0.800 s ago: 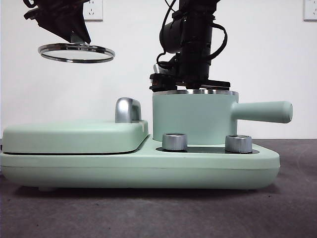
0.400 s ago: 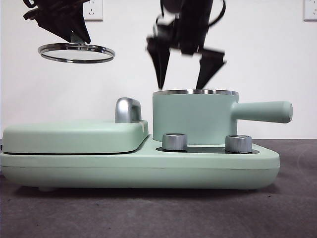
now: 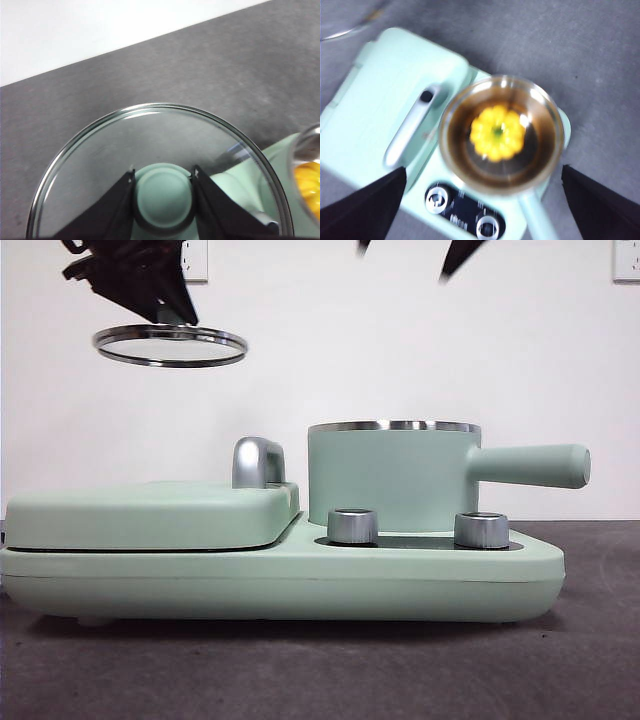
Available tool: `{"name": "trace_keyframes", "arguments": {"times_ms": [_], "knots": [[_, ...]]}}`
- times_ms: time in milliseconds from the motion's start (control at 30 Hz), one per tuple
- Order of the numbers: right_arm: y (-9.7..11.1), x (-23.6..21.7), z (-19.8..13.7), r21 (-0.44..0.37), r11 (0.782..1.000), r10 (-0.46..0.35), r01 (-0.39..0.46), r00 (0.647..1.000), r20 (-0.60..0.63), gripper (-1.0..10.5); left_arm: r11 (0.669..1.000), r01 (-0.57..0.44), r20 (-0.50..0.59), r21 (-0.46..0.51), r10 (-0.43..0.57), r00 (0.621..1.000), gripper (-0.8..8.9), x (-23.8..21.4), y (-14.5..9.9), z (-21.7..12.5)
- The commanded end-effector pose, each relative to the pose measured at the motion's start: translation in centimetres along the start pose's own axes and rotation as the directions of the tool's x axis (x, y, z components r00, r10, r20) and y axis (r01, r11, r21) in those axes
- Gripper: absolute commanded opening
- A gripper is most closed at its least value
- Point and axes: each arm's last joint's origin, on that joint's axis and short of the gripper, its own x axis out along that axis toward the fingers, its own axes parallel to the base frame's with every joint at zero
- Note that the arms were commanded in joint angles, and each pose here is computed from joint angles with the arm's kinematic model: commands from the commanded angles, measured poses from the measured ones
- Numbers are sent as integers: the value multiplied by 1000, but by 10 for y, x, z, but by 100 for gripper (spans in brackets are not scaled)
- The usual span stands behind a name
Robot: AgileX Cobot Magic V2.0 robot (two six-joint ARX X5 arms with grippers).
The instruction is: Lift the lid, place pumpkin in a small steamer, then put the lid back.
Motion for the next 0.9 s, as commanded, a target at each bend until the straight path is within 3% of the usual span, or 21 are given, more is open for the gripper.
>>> {"name": "trace_keyframes", "arguments": {"times_ms": [33, 333, 667, 767, 900], "knots": [[5, -38, -33, -31, 999, -11, 10, 1000, -23, 492, 999, 36, 50, 30, -37, 998, 19, 0, -14, 12], [10, -96, -128, -142, 988, 68, -65, 997, 19, 492, 977, 173, 50, 122, -180, 982, 19, 6, -74, 17], [-14, -91, -213, -170, 985, -5, 7, 1000, 10, 491, 918, 305, 47, 252, -327, 944, 19, 9, -138, 17], [-19, -88, -230, -107, 994, 29, -18, 994, 105, 491, 904, 331, 40, 270, -354, 934, 19, 14, -151, 15], [-24, -88, -248, -89, 989, 137, -116, 945, 298, 491, 890, 358, 22, 283, -379, 925, 19, 28, -165, 10]]}}
